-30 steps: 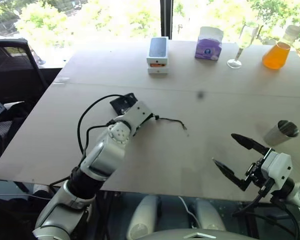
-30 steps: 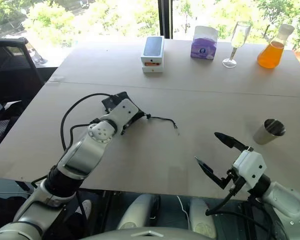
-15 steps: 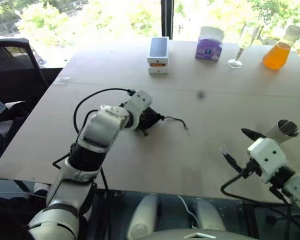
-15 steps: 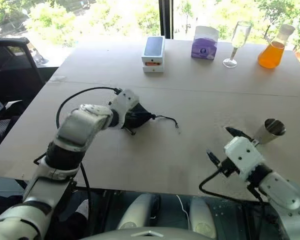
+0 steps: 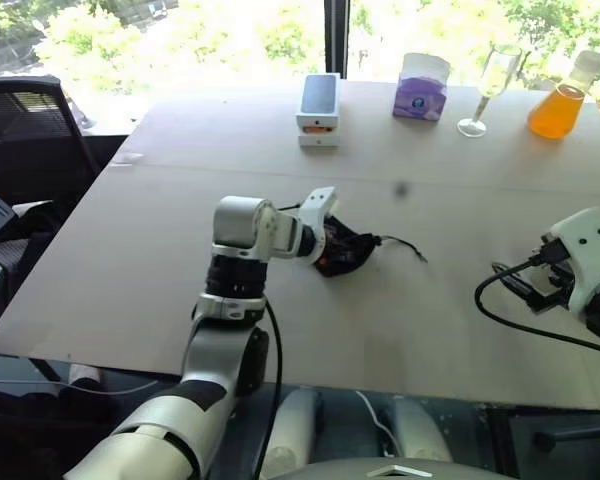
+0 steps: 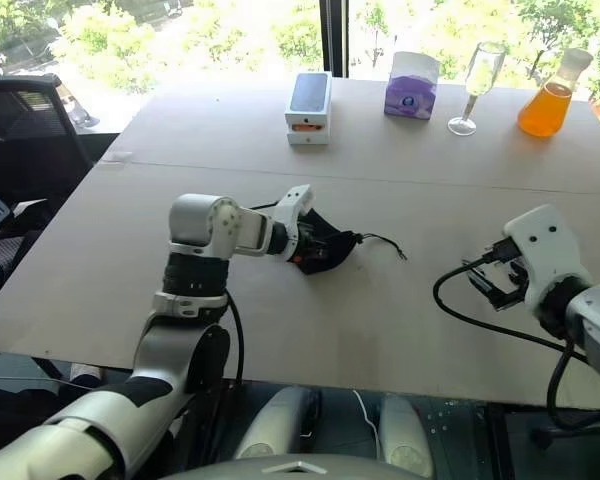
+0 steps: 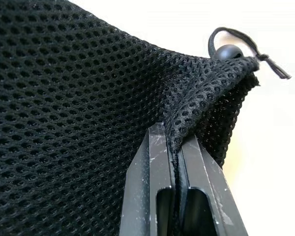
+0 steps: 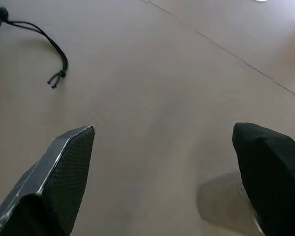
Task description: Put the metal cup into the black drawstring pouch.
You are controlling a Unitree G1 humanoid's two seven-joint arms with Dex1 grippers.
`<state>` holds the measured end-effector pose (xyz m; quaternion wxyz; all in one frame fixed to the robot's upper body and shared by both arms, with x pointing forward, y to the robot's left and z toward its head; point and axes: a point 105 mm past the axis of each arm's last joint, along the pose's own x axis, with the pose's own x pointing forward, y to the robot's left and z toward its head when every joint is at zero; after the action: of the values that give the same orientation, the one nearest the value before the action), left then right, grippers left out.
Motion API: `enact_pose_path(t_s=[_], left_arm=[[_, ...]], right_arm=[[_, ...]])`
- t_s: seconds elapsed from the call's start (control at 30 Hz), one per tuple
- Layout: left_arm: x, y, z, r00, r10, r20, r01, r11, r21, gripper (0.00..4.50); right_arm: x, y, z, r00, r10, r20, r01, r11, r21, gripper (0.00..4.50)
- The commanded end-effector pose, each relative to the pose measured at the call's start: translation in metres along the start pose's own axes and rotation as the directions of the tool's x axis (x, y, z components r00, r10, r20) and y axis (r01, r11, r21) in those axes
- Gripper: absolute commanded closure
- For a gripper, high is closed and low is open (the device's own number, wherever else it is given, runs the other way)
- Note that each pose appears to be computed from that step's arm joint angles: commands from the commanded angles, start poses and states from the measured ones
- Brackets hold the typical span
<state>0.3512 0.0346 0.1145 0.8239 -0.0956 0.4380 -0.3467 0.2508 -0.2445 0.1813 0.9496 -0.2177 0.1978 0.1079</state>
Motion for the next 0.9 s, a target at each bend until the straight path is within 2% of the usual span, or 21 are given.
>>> enact_pose_path(t_s=[0.03, 0.17, 0.33, 0.4, 0.5, 0.9], left_arm=[[0.0, -0.018, 0.018, 0.997, -0.035, 0.064, 0.032, 0.999, 0.035, 4.46], [0.003, -0.026, 0.021, 0.996, -0.044, 0.074, 0.041, 0.998, 0.043, 4.46], [0.004, -0.027, 0.019, 0.997, -0.039, 0.074, 0.035, 0.998, 0.044, 4.46], [0.004, -0.026, 0.017, 0.997, -0.035, 0.07, 0.032, 0.998, 0.045, 4.5], [0.004, -0.026, 0.016, 0.997, -0.031, 0.07, 0.027, 0.999, 0.045, 4.5], [0.007, -0.026, 0.013, 0.998, -0.009, 0.063, 0.007, 0.999, 0.038, 4.5]], right_arm=[[-0.009, -0.023, -0.001, 0.997, -0.048, -0.057, 0.05, 0.998, 0.024, 0.0], [-0.013, -0.043, -0.01, 0.985, -0.074, -0.153, 0.078, 0.997, 0.021, 0.0], [-0.009, -0.044, -0.016, 0.976, 0.005, -0.218, -0.003, 1.0, 0.01, 0.0], [-0.004, -0.048, -0.018, 0.973, 0.017, -0.232, -0.014, 1.0, 0.015, 0.54], [0.001, -0.05, -0.019, 0.968, 0.044, -0.245, -0.041, 0.999, 0.016, 1.7], [0.027, -0.049, -0.029, 0.932, 0.134, -0.336, -0.145, 0.989, -0.008, 1.7]])
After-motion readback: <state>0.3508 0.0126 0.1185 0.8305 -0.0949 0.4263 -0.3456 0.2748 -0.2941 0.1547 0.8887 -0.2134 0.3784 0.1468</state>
